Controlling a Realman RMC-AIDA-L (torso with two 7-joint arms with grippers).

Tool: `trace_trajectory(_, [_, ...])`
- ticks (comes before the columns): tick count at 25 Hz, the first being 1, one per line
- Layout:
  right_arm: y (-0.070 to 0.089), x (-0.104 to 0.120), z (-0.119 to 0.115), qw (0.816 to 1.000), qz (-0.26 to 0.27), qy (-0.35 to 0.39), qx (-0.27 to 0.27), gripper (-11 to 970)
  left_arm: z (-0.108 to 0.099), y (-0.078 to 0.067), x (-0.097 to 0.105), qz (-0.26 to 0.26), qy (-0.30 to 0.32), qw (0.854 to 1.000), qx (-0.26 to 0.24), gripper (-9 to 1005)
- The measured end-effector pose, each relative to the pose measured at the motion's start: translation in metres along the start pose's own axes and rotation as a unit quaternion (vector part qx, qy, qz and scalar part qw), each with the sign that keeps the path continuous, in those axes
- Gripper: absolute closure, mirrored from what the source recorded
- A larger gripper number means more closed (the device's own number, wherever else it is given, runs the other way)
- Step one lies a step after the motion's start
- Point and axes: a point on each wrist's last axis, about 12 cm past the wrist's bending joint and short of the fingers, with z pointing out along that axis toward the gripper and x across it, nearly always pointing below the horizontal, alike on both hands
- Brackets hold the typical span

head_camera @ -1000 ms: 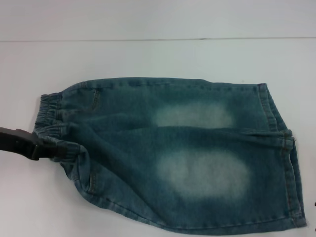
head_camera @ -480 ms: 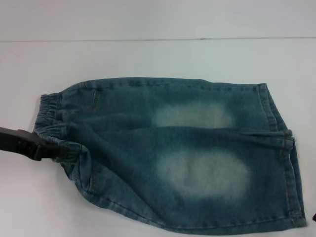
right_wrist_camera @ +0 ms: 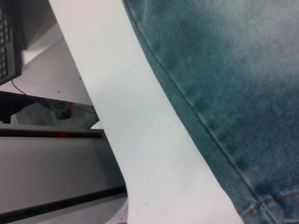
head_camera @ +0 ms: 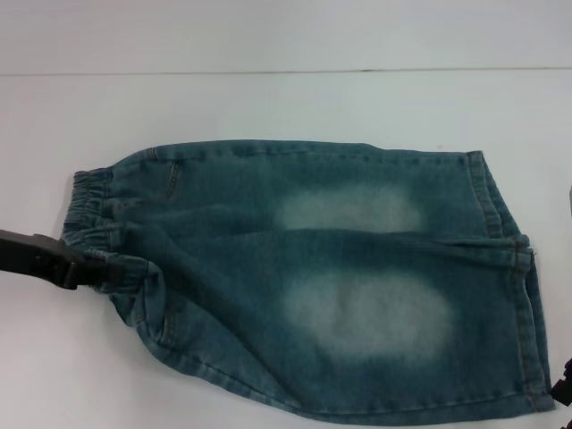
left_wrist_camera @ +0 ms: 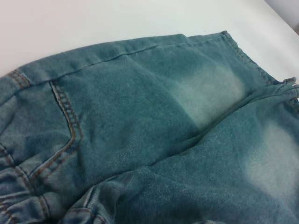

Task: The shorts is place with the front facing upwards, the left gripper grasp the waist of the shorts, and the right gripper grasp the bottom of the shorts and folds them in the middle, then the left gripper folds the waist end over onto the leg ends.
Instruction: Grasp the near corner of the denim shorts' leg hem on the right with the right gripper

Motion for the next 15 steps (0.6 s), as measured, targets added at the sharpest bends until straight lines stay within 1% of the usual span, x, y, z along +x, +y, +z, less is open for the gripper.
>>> trace_trajectory(9, [-0.0035,-0.0023,-0.0006,1.000,0.004,-0.005,0.016,78,0.0015,0.0005,0.0027,-0.005,0.001,1.000,0.002,965])
trace_trajectory(15, [-0.0046,-0.0019,0.0017,1.000,0.007,-0.008,0.018,78,0.0014,0.0001,0.0037,-0.007,0.000,1.000,0.004,964])
